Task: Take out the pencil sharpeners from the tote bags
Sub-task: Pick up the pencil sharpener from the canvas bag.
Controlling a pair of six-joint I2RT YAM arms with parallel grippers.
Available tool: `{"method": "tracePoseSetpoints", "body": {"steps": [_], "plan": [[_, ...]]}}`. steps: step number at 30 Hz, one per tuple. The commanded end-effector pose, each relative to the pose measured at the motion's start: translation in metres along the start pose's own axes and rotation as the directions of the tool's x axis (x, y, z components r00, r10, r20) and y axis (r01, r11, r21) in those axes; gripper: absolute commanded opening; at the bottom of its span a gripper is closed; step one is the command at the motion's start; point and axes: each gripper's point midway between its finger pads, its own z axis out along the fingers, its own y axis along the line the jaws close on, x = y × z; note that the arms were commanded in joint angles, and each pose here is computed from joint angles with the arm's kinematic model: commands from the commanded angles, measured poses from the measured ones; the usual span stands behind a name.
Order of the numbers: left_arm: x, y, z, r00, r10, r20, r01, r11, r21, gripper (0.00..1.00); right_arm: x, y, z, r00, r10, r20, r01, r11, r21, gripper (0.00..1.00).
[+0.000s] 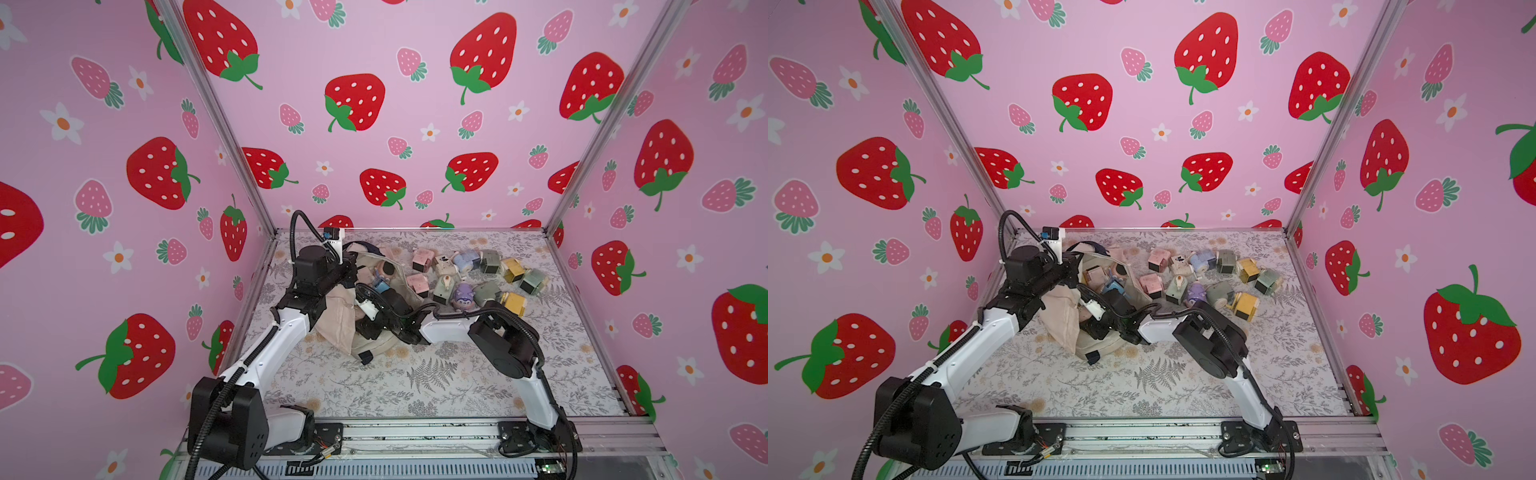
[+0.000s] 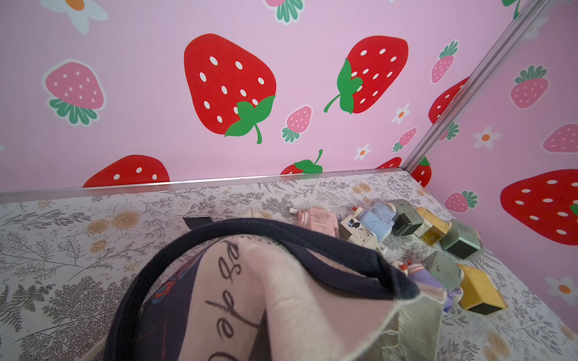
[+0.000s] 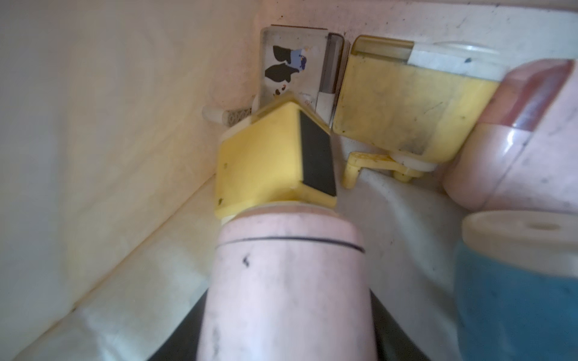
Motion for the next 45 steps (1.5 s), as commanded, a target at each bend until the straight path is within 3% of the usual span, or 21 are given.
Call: {"method": "tracePoseSetpoints", "body": {"steps": [1, 15, 23, 29, 32, 36, 39, 41, 45], "plan": [[-0.055, -0.020, -0.007, 0.986, 0.054, 0.156, -0.064, 0.996, 0.059, 0.00, -0.027, 0.017, -0.025, 0.997, -0.040, 0.071, 0.043, 0.998, -0.035, 0.44], [-0.055, -0.020, -0.007, 0.987, 0.052, 0.155, -0.062, 0.996, 0.060, 0.00, -0.020, 0.020, -0.096, 0.993, -0.090, 0.075, 0.087, 0.995, 0.041, 0.44], [-0.055, -0.020, -0.007, 0.987, 0.053, 0.154, -0.063, 0.996, 0.060, 0.00, -0.019, -0.008, -0.146, 0.987, -0.157, 0.029, 0.144, 0.956, 0.255, 0.44], [-0.055, -0.020, -0.007, 0.987, 0.052, 0.155, -0.062, 0.996, 0.061, 0.00, -0.020, -0.050, -0.199, 0.988, -0.151, 0.030, 0.120, 0.879, 0.462, 0.44], [-0.055, -0.021, -0.007, 0.987, 0.051, 0.154, -0.061, 0.996, 0.064, 0.00, -0.013, -0.084, -0.226, 0.994, -0.105, 0.042, 0.063, 0.818, 0.572, 0.44], [-0.055, -0.021, -0.007, 0.986, 0.052, 0.155, -0.062, 0.996, 0.063, 0.00, 0.005, -0.135, -0.269, 0.997, 0.018, 0.078, -0.068, 0.693, 0.718, 0.44], [-0.055, -0.020, -0.007, 0.987, 0.050, 0.154, -0.060, 0.996, 0.063, 0.00, 0.027, -0.172, -0.312, 0.979, 0.130, 0.155, -0.201, 0.542, 0.816, 0.44], [-0.055, -0.020, -0.008, 0.987, 0.051, 0.155, -0.061, 0.996, 0.062, 0.00, 0.047, -0.193, -0.345, 0.956, 0.195, 0.218, -0.281, 0.404, 0.871, 0.44], [-0.055, -0.021, -0.007, 0.987, 0.049, 0.155, -0.060, 0.996, 0.067, 0.00, 0.081, -0.217, -0.401, 0.906, 0.251, 0.341, -0.392, 0.191, 0.900, 0.43]]}}
